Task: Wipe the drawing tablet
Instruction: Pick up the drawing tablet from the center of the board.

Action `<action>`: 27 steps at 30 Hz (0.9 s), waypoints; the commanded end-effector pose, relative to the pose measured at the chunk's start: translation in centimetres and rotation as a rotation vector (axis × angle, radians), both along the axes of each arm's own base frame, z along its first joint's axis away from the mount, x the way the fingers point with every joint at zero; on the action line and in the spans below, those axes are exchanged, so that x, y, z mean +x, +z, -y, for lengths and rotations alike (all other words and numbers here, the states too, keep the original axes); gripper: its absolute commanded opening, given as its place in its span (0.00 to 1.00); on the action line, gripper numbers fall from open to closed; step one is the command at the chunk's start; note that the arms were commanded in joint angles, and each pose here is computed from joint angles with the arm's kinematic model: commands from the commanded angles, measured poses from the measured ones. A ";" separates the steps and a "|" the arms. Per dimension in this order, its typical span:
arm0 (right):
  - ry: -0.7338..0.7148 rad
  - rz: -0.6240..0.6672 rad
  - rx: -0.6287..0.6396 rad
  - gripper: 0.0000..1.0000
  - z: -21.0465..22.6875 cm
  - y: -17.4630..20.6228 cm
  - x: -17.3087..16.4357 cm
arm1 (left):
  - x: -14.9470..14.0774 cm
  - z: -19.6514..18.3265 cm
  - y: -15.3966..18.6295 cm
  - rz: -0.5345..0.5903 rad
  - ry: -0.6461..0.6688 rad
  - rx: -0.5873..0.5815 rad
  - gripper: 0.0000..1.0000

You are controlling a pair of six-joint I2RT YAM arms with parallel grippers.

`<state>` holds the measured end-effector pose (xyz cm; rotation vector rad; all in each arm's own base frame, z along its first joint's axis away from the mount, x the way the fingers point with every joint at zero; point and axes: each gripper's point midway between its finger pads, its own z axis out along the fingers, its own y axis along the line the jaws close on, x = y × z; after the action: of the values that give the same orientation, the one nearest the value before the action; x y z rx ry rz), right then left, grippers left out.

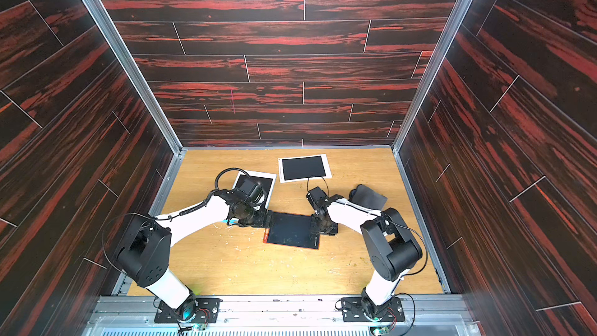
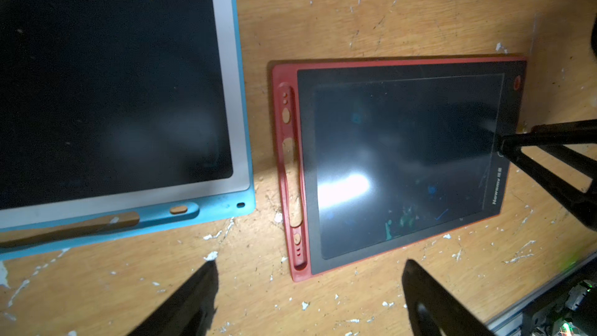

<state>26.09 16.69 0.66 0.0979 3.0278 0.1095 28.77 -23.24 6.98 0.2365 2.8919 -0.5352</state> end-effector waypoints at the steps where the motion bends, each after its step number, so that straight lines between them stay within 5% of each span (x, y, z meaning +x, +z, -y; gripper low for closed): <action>1: -0.006 -0.253 -0.002 0.45 1.1 -6.1 -6.3 | -0.1 -0.5 0.7 0.003 0.001 0.013 0.90; 11: 0.014 -0.255 -0.071 0.34 2.6 -6.1 -6.3 | 0.2 -0.3 0.7 0.003 0.001 0.012 0.90; 15: 0.018 -0.288 -0.057 0.17 2.5 -6.9 -7.1 | 0.0 -0.4 0.5 -0.002 0.001 0.014 0.90; 27: 0.025 -0.332 -0.100 0.23 3.1 -7.9 -8.0 | 0.1 -0.4 0.2 0.002 -0.001 0.013 0.90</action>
<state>26.52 18.12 0.48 0.1061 3.0267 0.2917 28.76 -23.23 7.03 0.2362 2.8937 -0.5337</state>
